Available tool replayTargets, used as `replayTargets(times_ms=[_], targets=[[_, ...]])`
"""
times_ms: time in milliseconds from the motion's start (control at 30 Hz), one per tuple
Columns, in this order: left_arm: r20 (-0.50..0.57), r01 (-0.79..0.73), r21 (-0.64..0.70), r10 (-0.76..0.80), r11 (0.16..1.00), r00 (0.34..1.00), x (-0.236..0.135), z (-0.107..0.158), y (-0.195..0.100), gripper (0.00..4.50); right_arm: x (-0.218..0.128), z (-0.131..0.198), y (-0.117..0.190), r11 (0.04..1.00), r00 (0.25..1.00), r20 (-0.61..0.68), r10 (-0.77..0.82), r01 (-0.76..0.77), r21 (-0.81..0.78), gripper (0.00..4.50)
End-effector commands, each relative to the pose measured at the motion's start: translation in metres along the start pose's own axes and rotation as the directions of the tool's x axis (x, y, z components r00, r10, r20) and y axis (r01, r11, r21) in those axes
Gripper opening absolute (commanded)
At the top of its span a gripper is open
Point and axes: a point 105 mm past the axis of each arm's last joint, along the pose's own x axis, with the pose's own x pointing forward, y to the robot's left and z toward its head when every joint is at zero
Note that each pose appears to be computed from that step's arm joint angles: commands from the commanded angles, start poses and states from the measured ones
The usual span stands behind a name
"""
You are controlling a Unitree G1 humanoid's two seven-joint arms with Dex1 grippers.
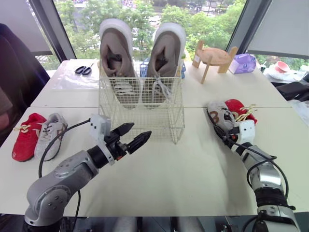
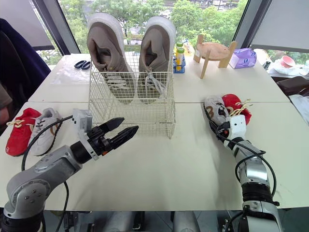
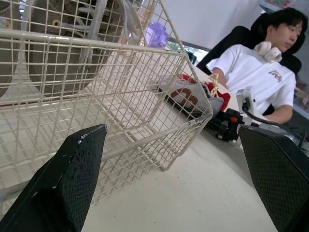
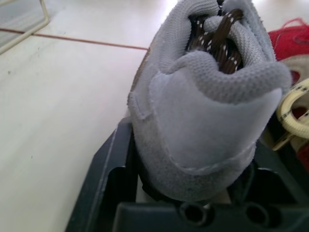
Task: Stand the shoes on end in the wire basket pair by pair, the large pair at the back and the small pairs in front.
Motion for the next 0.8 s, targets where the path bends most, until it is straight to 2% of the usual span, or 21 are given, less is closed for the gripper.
replayTargets(times_ms=[33, 100, 233, 367, 500, 600, 633, 700, 800], targets=[[0.024, 0.026, 0.023, -0.027, 0.999, 0.999, -0.003, 0.010, -0.002, 4.50, 0.003, 0.016, 0.000, 1.000, 0.998, 0.059, -0.012, 0.012, 0.013, 1.61], [0.026, 0.044, 0.008, -0.044, 0.999, 0.999, -0.007, 0.014, -0.001, 4.50, 0.003, 0.036, 0.005, 1.000, 0.993, 0.117, 0.015, -0.015, -0.003, 1.61], [0.080, 0.113, -0.071, -0.107, 0.991, 0.991, -0.022, 0.040, 0.006, 4.50, 0.000, 0.110, 0.017, 0.995, 0.951, 0.291, 0.101, -0.090, -0.052, 1.61], [0.191, 0.171, -0.078, -0.153, 0.982, 0.969, -0.030, 0.094, 0.018, 4.50, -0.016, 0.196, 0.014, 0.985, 0.876, 0.456, 0.158, -0.106, -0.137, 1.61], [0.339, 0.219, -0.093, -0.176, 0.971, 0.924, -0.026, 0.153, 0.024, 4.50, -0.038, 0.256, 0.026, 0.958, 0.797, 0.541, 0.267, -0.159, -0.238, 1.61], [0.385, 0.322, -0.107, -0.260, 0.941, 0.886, -0.019, 0.181, 0.016, 4.50, -0.062, 0.303, 0.026, 0.941, 0.694, 0.638, 0.334, -0.210, -0.265, 1.61], [0.393, 0.346, -0.117, -0.277, 0.931, 0.877, -0.015, 0.189, 0.015, 4.50, -0.068, 0.315, 0.031, 0.927, 0.661, 0.652, 0.372, -0.233, -0.293, 1.61], [0.411, 0.419, -0.130, -0.336, 0.899, 0.848, -0.006, 0.207, 0.009, 4.50, -0.075, 0.333, 0.062, 0.854, 0.581, 0.626, 0.520, -0.325, -0.407, 1.61], [0.432, 0.498, -0.135, -0.401, 0.857, 0.808, 0.006, 0.229, 0.001, 4.50, -0.079, 0.341, 0.102, 0.727, 0.488, 0.541, 0.685, -0.406, -0.554, 1.61]])
